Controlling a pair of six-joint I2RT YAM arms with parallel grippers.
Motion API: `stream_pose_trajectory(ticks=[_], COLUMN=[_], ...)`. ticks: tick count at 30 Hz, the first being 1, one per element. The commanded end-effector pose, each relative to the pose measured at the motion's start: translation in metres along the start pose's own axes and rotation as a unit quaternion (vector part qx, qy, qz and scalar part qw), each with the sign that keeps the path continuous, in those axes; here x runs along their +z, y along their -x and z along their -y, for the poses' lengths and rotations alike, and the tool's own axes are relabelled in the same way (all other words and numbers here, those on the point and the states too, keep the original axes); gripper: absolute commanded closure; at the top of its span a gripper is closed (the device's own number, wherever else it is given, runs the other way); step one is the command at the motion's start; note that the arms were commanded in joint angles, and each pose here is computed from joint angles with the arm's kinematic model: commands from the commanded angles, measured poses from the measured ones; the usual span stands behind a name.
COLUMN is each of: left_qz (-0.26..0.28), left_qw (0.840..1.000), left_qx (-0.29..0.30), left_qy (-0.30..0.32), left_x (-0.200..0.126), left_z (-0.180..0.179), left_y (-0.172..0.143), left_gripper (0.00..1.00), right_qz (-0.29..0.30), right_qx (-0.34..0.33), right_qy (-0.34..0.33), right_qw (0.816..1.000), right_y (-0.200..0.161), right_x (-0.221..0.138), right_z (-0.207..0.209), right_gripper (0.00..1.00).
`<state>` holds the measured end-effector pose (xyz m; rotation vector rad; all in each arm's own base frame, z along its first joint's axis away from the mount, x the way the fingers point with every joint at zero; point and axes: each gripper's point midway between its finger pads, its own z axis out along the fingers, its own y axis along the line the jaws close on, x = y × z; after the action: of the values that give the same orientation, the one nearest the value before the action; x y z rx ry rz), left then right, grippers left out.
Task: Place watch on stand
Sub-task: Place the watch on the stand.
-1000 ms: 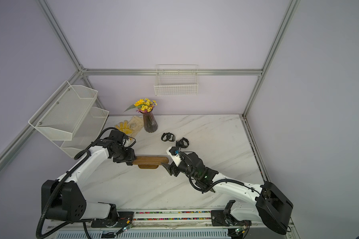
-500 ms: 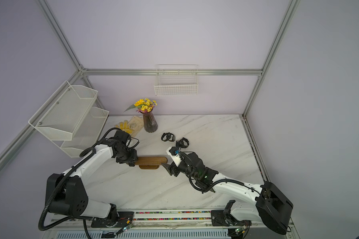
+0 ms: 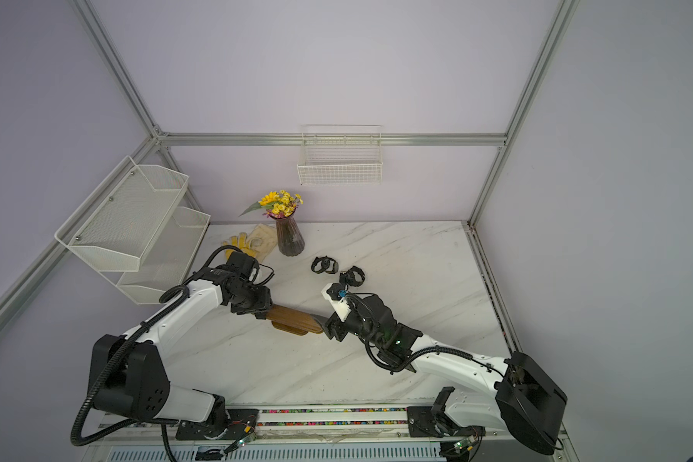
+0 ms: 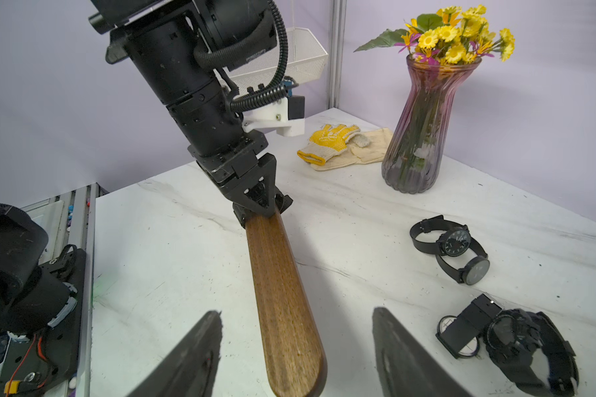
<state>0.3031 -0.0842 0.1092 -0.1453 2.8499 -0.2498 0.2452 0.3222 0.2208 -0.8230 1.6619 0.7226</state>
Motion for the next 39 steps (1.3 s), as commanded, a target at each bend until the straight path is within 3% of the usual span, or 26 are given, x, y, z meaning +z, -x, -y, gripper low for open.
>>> stream_pose_trajectory(ticks=[1,5,11,17,22,36,39], left_qz=[-0.025,-0.026,-0.028,-0.027,-0.026,-0.023,-0.025], left_qw=[0.999,0.999,0.999,0.999,0.999,0.998,0.997], left_qx=[0.009,0.013,0.019,0.026,0.033,0.045,0.048], left_qy=[-0.036,-0.033,-0.029,-0.027,-0.03,-0.043,-0.047], left_x=[0.0,0.0,0.001,0.001,0.001,0.001,0.001], left_z=[0.015,0.015,0.017,0.022,0.027,0.04,0.043], left_y=[-0.018,-0.021,-0.024,-0.025,-0.027,-0.026,-0.028], left_gripper=[0.44,0.44,0.43,0.43,0.43,0.43,0.43], right_qz=[0.008,0.001,-0.061,-0.122,-0.15,-0.162,-0.169], right_qx=[-0.003,0.004,0.076,0.218,0.299,0.37,0.374], right_qy=[-0.007,-0.014,-0.049,-0.067,-0.073,-0.08,-0.071], right_qw=[1.0,1.0,0.994,0.966,0.94,0.911,0.909], right_y=[0.008,0.006,-0.021,-0.066,-0.097,-0.123,-0.128], right_x=[-0.003,0.0,0.009,0.014,0.021,0.026,0.03], right_z=[0.003,0.006,0.017,0.017,0.014,0.012,0.008], right_gripper=[0.28,0.28,0.29,0.3,0.31,0.33,0.39])
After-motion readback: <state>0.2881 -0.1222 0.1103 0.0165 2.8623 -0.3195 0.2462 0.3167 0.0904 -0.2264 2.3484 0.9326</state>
